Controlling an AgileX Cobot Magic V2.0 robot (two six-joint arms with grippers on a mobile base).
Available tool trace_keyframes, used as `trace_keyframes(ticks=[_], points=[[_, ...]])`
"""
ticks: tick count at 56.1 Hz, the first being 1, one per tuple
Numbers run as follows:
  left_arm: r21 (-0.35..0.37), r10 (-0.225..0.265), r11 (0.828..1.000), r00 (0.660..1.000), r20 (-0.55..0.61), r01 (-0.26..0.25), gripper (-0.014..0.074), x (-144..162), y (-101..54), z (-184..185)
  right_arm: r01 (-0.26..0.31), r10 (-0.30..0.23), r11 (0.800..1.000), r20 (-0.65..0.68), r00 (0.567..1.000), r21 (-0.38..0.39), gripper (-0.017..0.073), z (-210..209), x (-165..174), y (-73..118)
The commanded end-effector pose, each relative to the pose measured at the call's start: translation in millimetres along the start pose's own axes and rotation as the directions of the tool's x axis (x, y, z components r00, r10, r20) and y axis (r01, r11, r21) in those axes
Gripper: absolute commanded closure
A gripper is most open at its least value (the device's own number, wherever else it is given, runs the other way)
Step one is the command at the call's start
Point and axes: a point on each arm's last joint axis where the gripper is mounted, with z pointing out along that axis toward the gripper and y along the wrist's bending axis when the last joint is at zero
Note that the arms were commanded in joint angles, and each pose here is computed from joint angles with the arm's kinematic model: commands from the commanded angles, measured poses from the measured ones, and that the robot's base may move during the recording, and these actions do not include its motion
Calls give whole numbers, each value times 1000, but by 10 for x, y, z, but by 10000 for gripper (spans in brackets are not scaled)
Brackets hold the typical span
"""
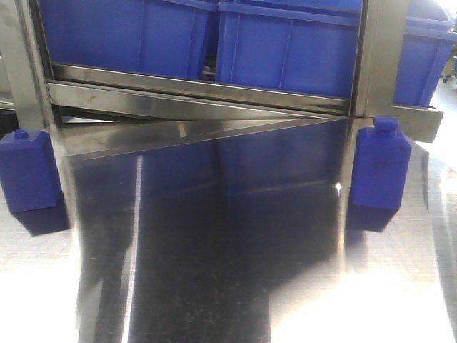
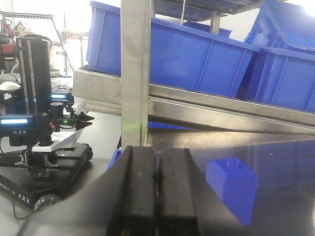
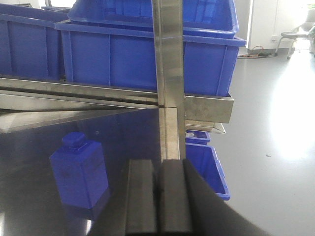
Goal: Pick and sort blue part to right shelf
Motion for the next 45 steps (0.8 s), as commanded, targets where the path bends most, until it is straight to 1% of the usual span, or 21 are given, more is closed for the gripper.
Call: trace_keyframes(ticks=[1,30,35,45], points=[[14,-8,1000,997,80,7,470,8,-5,-16,4,-4,1000,112,994,-1,515,-22,-117,5],[14,-8,1000,997,82,7,470,6,-5,-16,5,-5,1000,113,994,-1,515,-22,-118,5],[17,-7,1000,995,100,5,470,-10,-8,-17,5,-5,1000,113,994,-1,515,-22,-118,5],[32,-11,999,981,193,5,470,-125,-24,-33,5,-5,1000,113,994,-1,515,-22,-118,5]])
